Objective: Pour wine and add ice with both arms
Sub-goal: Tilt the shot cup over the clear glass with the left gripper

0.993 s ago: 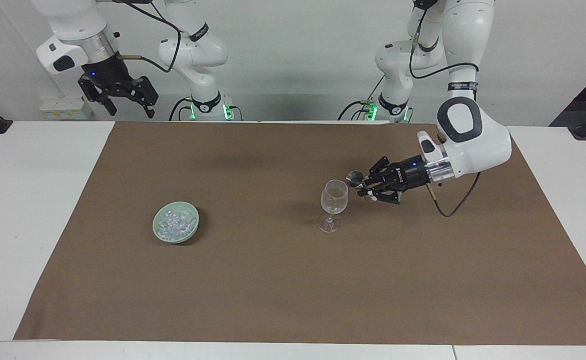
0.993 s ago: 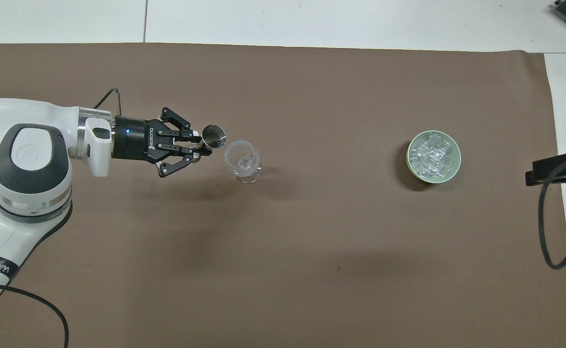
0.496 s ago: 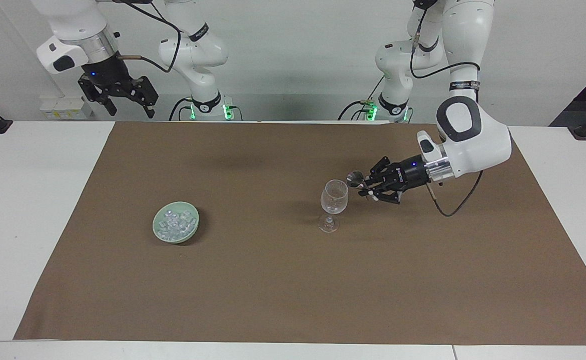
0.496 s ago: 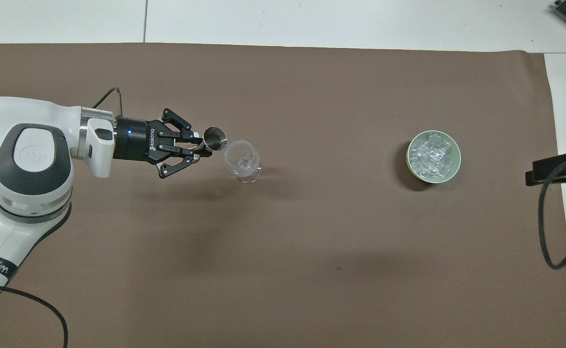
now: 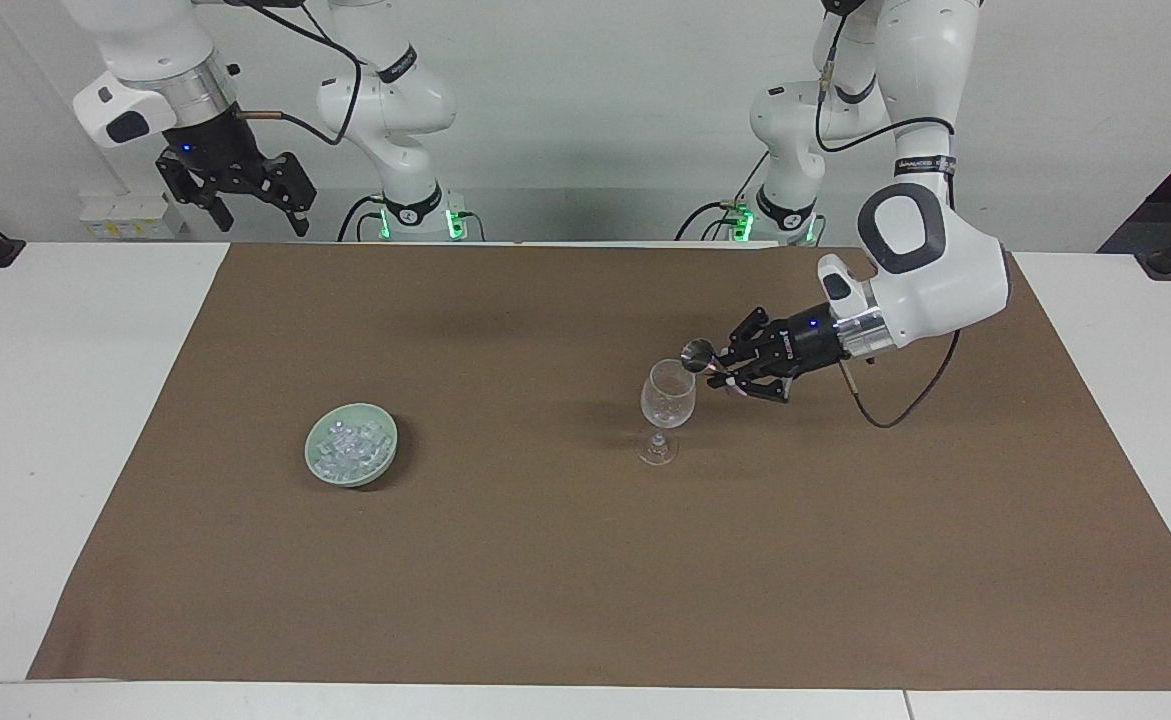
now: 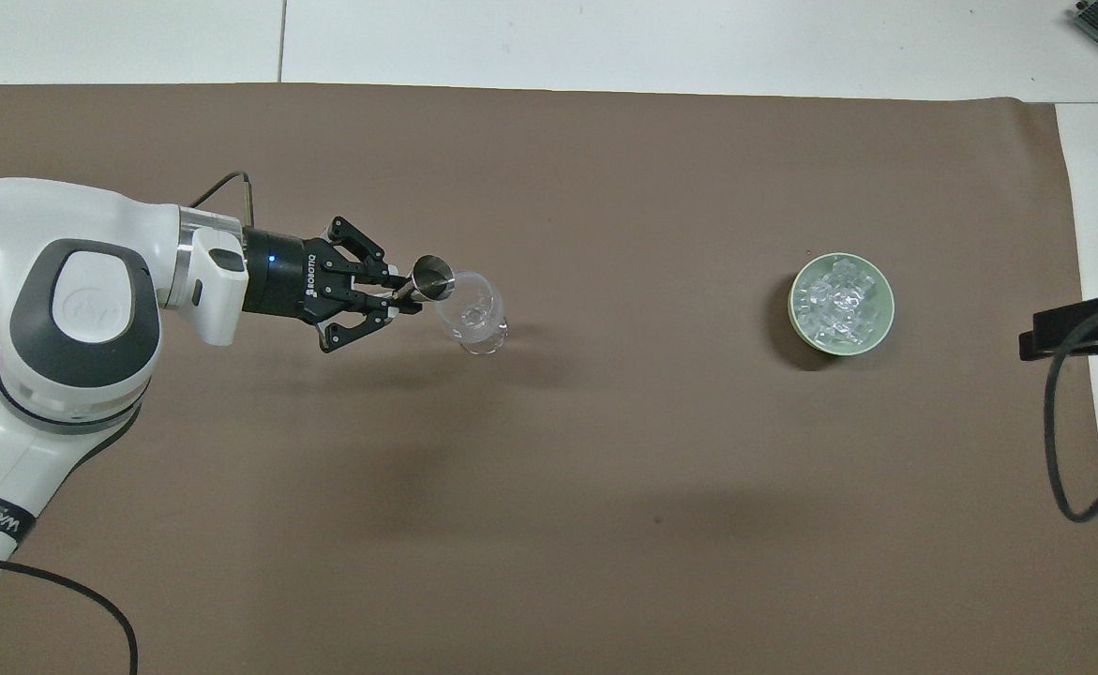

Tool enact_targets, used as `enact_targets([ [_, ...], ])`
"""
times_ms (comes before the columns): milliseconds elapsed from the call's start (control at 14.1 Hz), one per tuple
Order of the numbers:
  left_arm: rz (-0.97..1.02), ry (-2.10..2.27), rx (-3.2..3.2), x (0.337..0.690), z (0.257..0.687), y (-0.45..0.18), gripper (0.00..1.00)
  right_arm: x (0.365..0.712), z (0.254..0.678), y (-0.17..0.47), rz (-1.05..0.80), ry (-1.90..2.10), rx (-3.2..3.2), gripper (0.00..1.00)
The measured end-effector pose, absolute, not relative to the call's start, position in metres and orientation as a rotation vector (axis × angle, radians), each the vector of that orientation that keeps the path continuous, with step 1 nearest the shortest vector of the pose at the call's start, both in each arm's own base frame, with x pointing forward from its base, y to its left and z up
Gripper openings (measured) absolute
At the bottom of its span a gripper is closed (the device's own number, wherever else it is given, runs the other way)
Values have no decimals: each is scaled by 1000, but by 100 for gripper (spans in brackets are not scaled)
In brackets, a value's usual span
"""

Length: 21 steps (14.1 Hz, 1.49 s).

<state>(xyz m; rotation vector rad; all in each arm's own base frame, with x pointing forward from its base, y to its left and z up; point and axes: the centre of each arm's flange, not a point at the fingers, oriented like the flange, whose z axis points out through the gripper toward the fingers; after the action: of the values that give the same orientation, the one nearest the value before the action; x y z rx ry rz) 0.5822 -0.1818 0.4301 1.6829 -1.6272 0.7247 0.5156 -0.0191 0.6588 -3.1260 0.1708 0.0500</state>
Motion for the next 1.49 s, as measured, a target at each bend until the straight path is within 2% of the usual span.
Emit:
enact_targets([
  [496,662,-1648,1754,582,446,-185,22,516,659,-19,50,171,-3126,100],
  [1489,559,-1694,1846,578,448,-193,22,516,659,-19,50,171,-3126,100],
])
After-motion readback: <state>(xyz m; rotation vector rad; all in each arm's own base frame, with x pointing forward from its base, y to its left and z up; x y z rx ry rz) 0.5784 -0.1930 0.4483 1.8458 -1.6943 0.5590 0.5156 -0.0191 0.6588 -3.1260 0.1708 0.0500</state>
